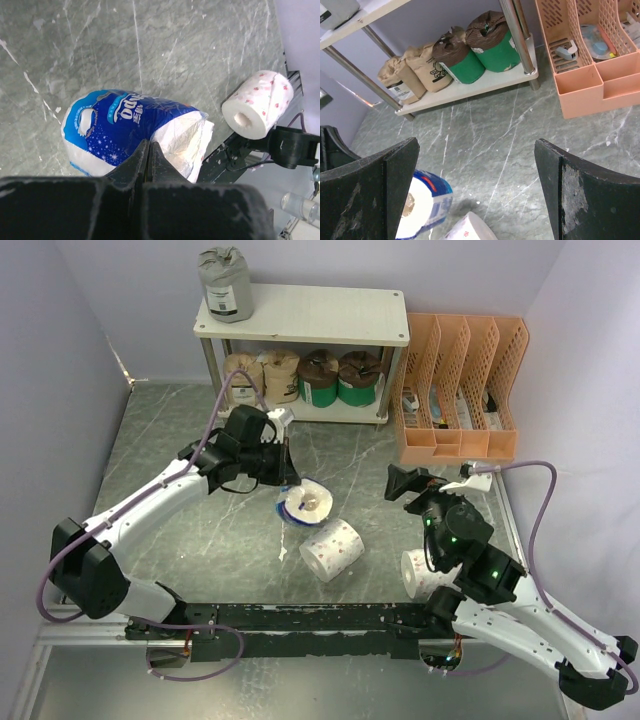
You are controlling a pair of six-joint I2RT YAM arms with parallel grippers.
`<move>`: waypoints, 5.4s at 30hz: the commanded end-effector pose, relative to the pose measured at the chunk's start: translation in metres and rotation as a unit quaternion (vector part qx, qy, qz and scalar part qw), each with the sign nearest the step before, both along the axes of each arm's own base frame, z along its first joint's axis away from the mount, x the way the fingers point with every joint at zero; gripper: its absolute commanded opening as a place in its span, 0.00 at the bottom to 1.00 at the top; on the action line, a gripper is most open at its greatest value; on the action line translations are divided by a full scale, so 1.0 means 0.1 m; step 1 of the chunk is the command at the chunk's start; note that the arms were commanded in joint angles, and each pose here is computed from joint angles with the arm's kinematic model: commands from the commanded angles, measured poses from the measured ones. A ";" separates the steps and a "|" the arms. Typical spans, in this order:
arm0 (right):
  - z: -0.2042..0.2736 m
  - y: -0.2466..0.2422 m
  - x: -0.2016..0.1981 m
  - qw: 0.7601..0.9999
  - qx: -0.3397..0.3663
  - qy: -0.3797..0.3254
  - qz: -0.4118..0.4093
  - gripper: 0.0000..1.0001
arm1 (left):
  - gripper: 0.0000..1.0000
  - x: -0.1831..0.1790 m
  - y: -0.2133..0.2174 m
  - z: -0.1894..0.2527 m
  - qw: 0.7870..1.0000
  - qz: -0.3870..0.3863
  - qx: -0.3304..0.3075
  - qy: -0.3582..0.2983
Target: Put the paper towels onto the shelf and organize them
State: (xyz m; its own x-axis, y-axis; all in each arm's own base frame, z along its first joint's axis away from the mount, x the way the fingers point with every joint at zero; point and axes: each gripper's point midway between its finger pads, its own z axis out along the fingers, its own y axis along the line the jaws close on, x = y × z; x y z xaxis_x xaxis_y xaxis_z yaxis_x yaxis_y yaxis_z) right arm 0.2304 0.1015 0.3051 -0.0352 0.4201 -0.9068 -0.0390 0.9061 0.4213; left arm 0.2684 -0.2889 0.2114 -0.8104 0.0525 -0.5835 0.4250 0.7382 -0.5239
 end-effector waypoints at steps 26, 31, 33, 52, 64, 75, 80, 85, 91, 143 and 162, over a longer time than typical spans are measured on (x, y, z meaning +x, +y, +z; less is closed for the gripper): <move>-0.10 0.03 0.06 1.000 -0.022 0.002 -0.005 1.00 | 0.07 0.73 -0.07 1.39 0.981 0.121 -0.149 -0.032; -0.14 0.09 0.08 1.000 -0.018 0.004 0.002 1.00 | 0.07 0.90 -0.14 1.82 0.970 0.134 -0.193 -0.065; -0.15 0.10 0.08 1.000 -0.018 0.003 0.003 1.00 | 0.07 0.97 -0.15 2.01 0.963 0.139 -0.211 -0.091; -0.15 0.11 0.09 1.000 -0.024 0.004 0.002 1.00 | 0.07 2.06 0.35 3.08 0.881 0.249 -0.337 -0.217; -0.12 0.12 0.11 0.999 -0.037 0.004 0.001 1.00 | 0.07 2.39 0.54 3.43 0.843 0.263 -0.390 -0.260; -0.11 0.14 0.16 0.998 -0.061 0.006 -0.003 1.00 | 0.07 2.89 0.78 3.46 0.802 0.293 -0.392 -0.342; -0.09 0.13 0.19 0.997 -0.072 0.003 -0.008 1.00 | 0.07 3.09 0.74 3.34 0.792 0.294 -0.404 -0.351; -0.08 0.16 0.25 0.996 -0.093 0.002 -0.011 1.00 | 0.07 3.24 0.71 3.27 0.782 0.295 -0.416 -0.359; -0.16 0.24 0.36 0.994 -0.111 0.006 -0.006 1.00 | 0.07 3.37 0.72 3.22 0.763 0.297 -0.417 -0.395; 0.29 -0.01 0.05 0.994 0.065 -0.074 0.049 1.00 | 0.99 -0.51 0.35 -0.46 0.759 -0.517 -0.041 -0.393; 0.15 -0.06 0.11 0.998 0.041 -0.050 0.027 1.00 | 0.99 -0.92 -0.40 -1.21 0.725 -0.596 -0.031 -0.344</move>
